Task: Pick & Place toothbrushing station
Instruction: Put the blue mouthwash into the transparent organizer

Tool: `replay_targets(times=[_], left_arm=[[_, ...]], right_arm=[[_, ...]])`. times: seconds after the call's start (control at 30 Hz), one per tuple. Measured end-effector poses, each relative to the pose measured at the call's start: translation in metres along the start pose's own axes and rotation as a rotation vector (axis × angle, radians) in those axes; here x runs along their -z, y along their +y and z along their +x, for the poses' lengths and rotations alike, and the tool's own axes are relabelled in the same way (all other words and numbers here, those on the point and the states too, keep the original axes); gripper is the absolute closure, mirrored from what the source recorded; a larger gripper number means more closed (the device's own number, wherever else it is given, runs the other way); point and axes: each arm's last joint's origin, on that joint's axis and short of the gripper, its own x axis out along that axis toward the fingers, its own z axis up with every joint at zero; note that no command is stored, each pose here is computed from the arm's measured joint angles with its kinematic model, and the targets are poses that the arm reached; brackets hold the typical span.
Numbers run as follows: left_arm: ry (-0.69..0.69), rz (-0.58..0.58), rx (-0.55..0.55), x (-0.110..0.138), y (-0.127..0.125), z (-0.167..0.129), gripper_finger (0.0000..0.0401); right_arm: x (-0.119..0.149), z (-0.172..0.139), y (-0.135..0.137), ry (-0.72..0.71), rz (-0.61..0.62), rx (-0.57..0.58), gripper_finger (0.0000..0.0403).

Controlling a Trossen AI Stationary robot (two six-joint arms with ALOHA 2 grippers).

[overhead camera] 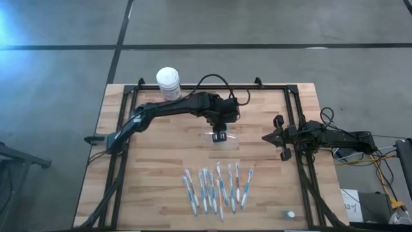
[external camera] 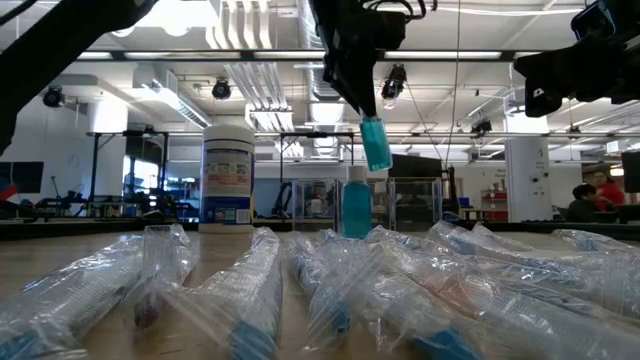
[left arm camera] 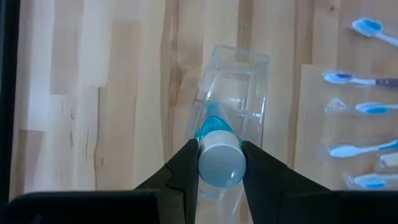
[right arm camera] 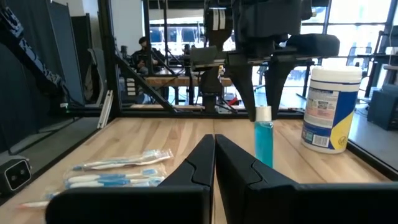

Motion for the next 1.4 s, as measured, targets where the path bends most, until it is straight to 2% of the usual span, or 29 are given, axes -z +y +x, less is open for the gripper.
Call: replay_targets(times=[0.2,0.57,0.9,1.4], left_arm=[[0.005,-0.01,0.0,0.0,0.0,0.003,0.0303],[0.004,-0.094,0.001,0.0,0.0,0.003,0.0303],[0.038,-0.122,0.0,0.001,-0.001,0.022,0.0303],[0.051,-0.188,-0.011,0.002,0.0,0.032,0.0302]], right_arm=[[0.0,0.0,0.0,0.0,0.001,0.0,0.0392],[0.0,0.0,0.0,-0.001,0.008,0.0,0.0392],[0.0,0.0,0.0,-0.001,0.012,0.0,0.0392],[0.0,0.0,0.0,-0.001,0.011,0.0,0.0392]])
